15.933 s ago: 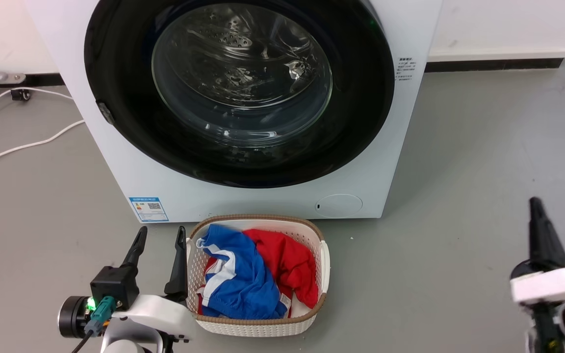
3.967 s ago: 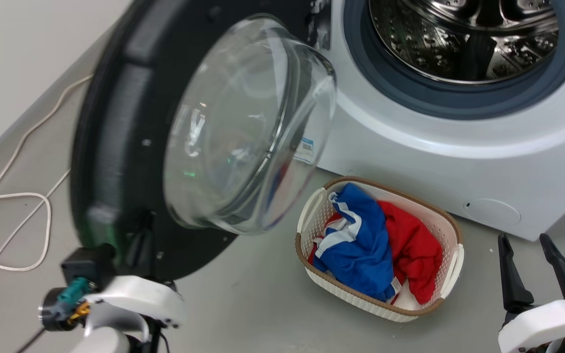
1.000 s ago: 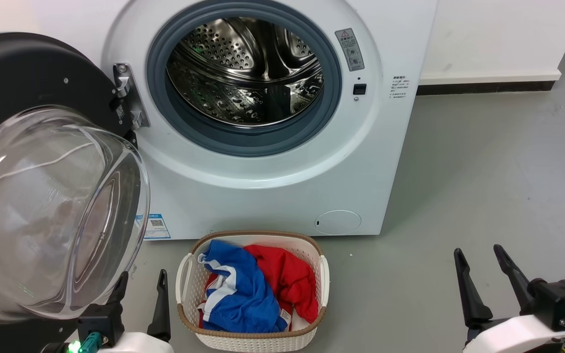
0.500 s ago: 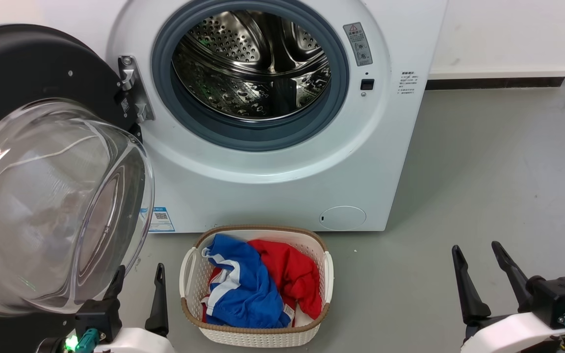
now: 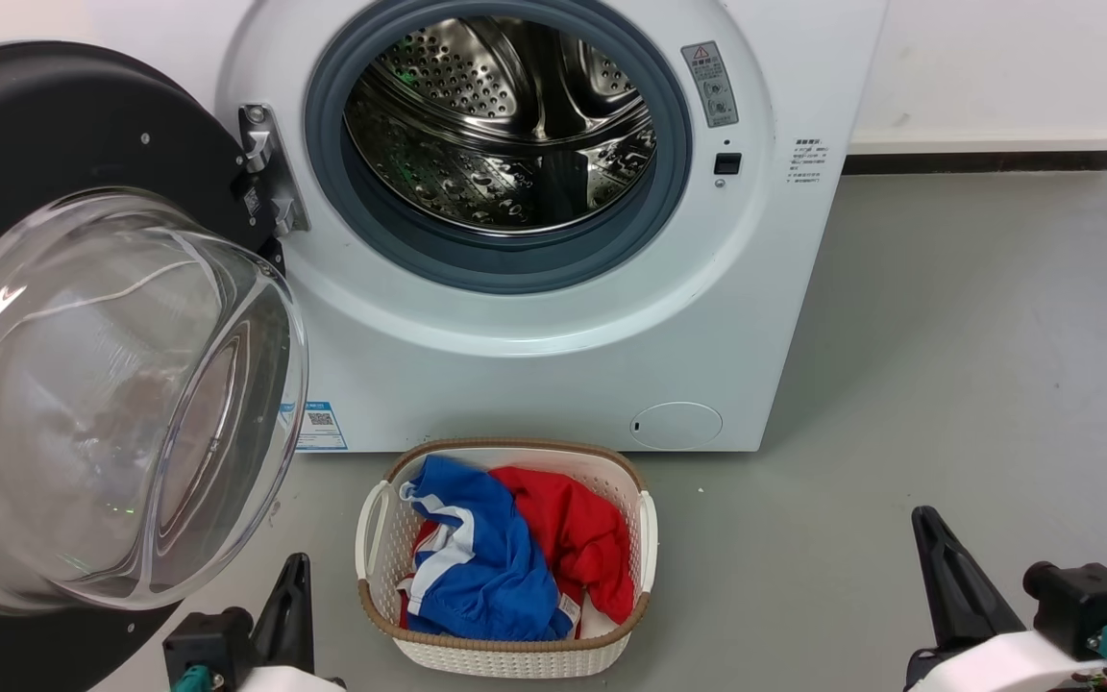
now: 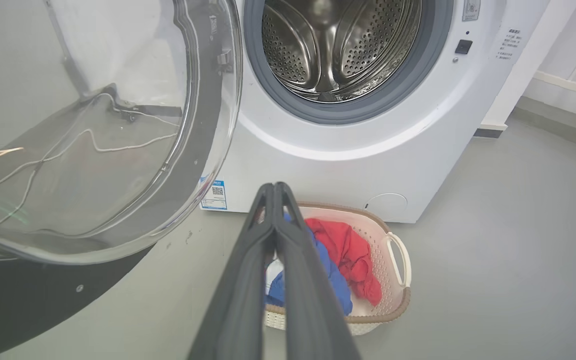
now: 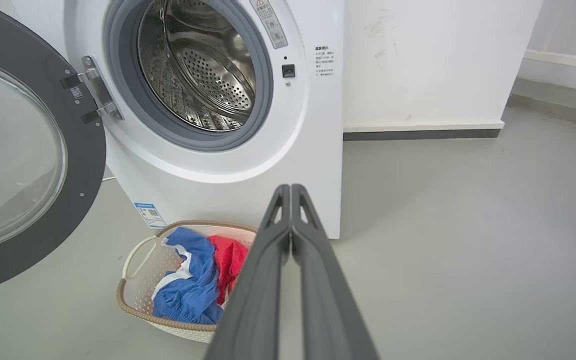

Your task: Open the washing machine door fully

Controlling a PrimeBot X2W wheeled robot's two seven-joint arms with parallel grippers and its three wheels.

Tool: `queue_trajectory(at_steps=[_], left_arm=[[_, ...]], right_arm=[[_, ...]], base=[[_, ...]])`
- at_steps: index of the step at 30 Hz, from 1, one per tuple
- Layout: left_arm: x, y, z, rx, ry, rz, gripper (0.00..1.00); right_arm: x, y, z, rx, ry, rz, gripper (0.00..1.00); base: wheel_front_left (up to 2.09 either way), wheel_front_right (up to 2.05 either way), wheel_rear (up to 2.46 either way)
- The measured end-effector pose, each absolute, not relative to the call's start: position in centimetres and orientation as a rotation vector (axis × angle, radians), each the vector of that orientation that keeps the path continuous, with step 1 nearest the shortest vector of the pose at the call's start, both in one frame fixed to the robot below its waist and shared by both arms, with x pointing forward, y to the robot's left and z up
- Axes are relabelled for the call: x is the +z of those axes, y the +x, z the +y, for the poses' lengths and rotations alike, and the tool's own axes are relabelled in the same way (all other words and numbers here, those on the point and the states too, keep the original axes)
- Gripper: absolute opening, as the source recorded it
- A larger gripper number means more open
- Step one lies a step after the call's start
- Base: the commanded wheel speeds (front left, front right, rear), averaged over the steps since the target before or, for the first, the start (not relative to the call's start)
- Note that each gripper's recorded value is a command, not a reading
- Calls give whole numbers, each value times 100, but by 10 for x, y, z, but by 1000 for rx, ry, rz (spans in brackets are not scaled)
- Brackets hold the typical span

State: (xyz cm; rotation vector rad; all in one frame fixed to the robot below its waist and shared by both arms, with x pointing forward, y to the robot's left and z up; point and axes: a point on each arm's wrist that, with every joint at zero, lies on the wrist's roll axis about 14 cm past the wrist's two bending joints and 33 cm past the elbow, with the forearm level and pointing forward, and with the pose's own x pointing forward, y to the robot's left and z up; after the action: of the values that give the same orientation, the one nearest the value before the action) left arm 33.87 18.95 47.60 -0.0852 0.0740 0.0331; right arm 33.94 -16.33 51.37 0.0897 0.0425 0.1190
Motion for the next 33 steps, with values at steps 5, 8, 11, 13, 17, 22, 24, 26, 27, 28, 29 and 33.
queue_trajectory(at_steps=[5,8,11,13,17,22,24,26,27,28,29,33], left_arm=[[473,341,193,53,-184,105,0],[471,342,194,60,-221,116,0],[470,344,194,69,-280,130,0],[469,345,195,74,-315,139,0],[469,348,196,82,-386,149,0],[467,350,197,93,-474,165,0],[467,352,197,96,-507,168,0],[468,354,197,96,-538,170,0],[468,354,198,96,-554,168,0],[468,355,197,98,-571,172,0],[468,355,197,98,-589,174,0],[468,357,197,99,-651,177,0]], right_arm=[[510,340,-164,115,195,52,0],[509,341,-164,113,236,56,0],[509,343,-165,111,295,55,0],[510,345,-166,110,333,52,0],[510,347,-167,105,405,52,0],[509,350,-168,101,490,55,0],[509,351,-169,98,524,55,0],[508,351,-170,96,555,56,0],[508,352,-170,95,571,56,0],[509,353,-170,94,587,55,0],[509,353,-171,92,600,55,0],[509,356,-172,87,660,53,0]], base=[[0,0,0],[0,0,0],[0,0,0],[0,0,0],[0,0,0],[0,0,0],[0,0,0],[0,0,0],[0,0,0],[0,0,0],[0,0,0],[0,0,0]])
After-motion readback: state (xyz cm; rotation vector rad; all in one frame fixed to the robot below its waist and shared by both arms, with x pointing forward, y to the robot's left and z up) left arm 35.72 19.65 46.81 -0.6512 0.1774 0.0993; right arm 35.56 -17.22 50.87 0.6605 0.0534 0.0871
